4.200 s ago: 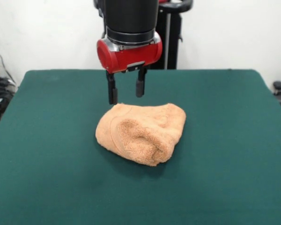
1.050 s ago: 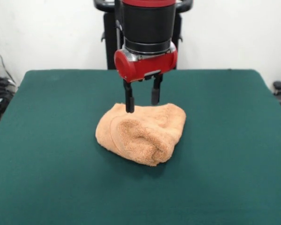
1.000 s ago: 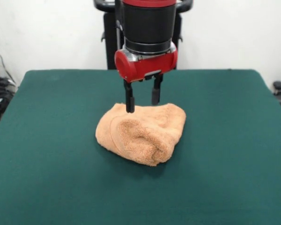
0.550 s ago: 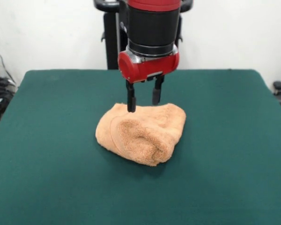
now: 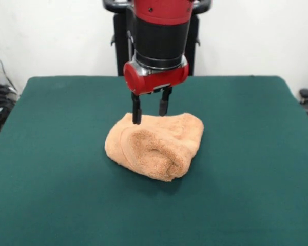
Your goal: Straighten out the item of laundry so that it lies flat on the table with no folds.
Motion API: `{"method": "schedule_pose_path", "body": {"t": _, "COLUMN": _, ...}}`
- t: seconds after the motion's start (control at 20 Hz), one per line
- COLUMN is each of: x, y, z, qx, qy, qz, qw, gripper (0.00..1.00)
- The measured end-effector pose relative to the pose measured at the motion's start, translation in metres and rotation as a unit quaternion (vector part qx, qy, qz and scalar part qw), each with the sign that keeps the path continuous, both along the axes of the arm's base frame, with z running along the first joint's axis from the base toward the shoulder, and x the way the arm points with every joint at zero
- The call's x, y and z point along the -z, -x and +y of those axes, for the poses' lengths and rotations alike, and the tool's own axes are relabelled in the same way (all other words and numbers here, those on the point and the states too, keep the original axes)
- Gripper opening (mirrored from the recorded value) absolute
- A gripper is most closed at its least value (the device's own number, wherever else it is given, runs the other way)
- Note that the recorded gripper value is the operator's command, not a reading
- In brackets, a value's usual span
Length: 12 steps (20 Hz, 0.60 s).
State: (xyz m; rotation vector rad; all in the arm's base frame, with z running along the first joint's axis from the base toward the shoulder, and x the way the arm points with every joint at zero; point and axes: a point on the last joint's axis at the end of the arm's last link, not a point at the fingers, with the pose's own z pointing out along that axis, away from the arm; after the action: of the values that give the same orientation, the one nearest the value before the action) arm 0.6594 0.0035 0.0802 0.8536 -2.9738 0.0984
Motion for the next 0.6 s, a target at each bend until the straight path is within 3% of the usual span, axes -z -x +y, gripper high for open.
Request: {"method": "schedule_pose_path", "body": {"t": 0.6, "x": 0.033, "y": 0.009, "z": -0.004, "qx": 0.004, "qy": -0.007, "qz": -0.013, "qw": 0.9999, "gripper": 1.00}}
